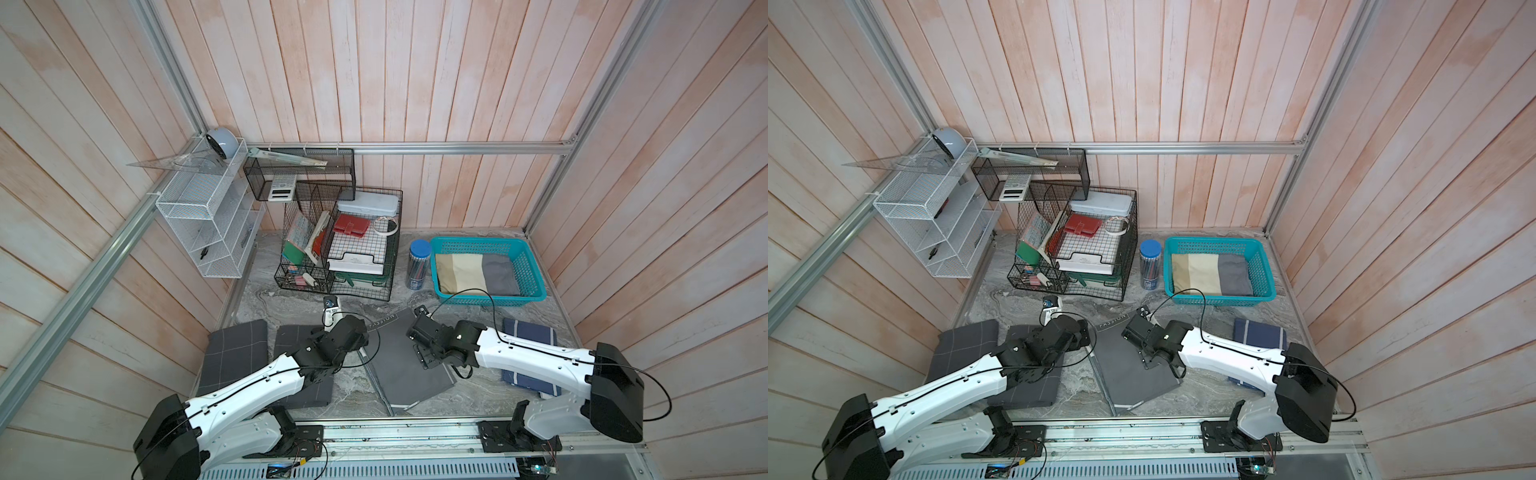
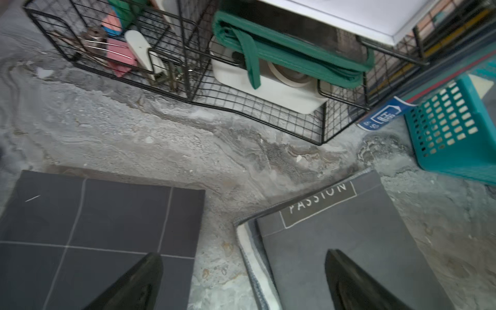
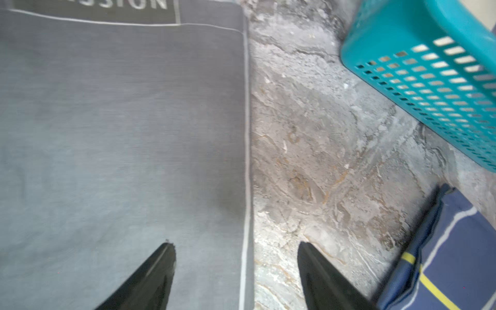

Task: Put the folded pillowcase in the basket
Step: Adjust the pillowcase at the center of the board.

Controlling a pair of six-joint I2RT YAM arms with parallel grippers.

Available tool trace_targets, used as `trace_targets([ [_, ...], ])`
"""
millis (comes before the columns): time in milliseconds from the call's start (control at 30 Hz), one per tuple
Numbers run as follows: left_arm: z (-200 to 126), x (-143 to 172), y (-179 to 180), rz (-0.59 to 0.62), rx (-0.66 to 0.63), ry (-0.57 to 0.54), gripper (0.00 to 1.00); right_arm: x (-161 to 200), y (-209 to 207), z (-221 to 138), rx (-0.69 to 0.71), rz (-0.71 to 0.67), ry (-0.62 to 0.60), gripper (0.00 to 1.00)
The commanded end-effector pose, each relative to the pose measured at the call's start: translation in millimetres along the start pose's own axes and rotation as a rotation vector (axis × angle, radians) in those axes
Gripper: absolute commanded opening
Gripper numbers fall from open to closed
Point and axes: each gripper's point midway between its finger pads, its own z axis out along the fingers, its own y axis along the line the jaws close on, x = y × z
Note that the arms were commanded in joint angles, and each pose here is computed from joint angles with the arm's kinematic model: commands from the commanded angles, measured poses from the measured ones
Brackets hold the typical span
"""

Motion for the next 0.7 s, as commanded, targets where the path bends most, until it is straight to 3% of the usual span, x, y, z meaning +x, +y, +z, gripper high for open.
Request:
trace_targets([
  [0,3,-7,-35,-0.004,0.149,0.007,1.00,24,25,12,-0.032,-0.041,0.056,0.78],
  [200,36,23,-58,0.062,0.150,0.154,0.97,55,45,27,-0.043,-0.066,0.121,0.78],
  [500,73,68,-58,0.036,0.110,0.280,0.94,70,5,42,0.057,0.079,0.143,0.79],
  [667,64,97,-54,0.018,0.083,0.329,0.93,66,-28,52,0.130,0.167,0.131,0.79],
])
